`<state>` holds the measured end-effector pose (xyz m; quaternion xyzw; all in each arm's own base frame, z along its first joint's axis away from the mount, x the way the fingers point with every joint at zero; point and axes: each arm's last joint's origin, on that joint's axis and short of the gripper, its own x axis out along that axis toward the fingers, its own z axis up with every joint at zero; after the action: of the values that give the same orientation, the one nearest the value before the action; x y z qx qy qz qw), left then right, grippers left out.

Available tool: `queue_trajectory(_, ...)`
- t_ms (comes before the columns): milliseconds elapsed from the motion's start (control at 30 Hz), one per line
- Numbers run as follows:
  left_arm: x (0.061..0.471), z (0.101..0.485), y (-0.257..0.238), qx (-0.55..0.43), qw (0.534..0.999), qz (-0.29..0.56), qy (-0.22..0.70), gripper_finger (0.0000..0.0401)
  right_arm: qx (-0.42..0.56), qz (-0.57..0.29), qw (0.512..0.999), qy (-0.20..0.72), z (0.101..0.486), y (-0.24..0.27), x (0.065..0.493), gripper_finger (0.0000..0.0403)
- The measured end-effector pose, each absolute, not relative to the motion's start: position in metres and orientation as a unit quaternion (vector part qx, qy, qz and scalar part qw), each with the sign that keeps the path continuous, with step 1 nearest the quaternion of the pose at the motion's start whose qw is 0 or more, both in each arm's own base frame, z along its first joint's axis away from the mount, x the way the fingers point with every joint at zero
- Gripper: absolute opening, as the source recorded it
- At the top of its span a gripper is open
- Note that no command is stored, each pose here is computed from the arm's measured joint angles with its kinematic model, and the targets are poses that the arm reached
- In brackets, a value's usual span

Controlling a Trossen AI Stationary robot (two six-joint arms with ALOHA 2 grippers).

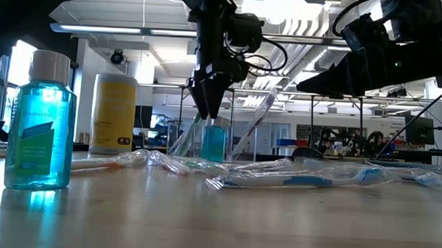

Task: Pick & Place toothbrushing station
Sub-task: Put the blue mouthwash into the transparent organizer, then put the blue toothbrush into the transparent organizer

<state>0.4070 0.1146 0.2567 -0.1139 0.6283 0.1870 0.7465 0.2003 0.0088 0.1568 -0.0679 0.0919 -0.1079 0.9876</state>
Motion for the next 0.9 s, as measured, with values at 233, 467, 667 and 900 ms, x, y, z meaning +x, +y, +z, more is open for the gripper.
queue_trajectory(233, 0.405, 0.268, 0.114, -0.106, 0.759, 0.181, 0.617, 0.0265, -0.068, -0.108, 0.988, 0.092, 0.157, 0.009, 0.2, 0.0231)
queue_trajectory(467, 0.406, 0.306, 0.105, -0.097, 0.781, 0.176, 0.591, 0.0266, -0.067, -0.108, 0.988, 0.088, 0.158, 0.009, 0.2, 0.0231)
queue_trajectory(667, 0.398, 0.336, 0.081, -0.075, 0.778, 0.165, 0.601, 0.0266, -0.067, -0.108, 0.988, 0.089, 0.157, 0.009, 0.2, 0.0231)
queue_trajectory(900, 0.388, 0.344, 0.04, -0.089, 0.756, 0.136, 0.634, 0.0267, -0.073, -0.107, 0.987, 0.1, 0.155, 0.009, 0.2, 0.0231)
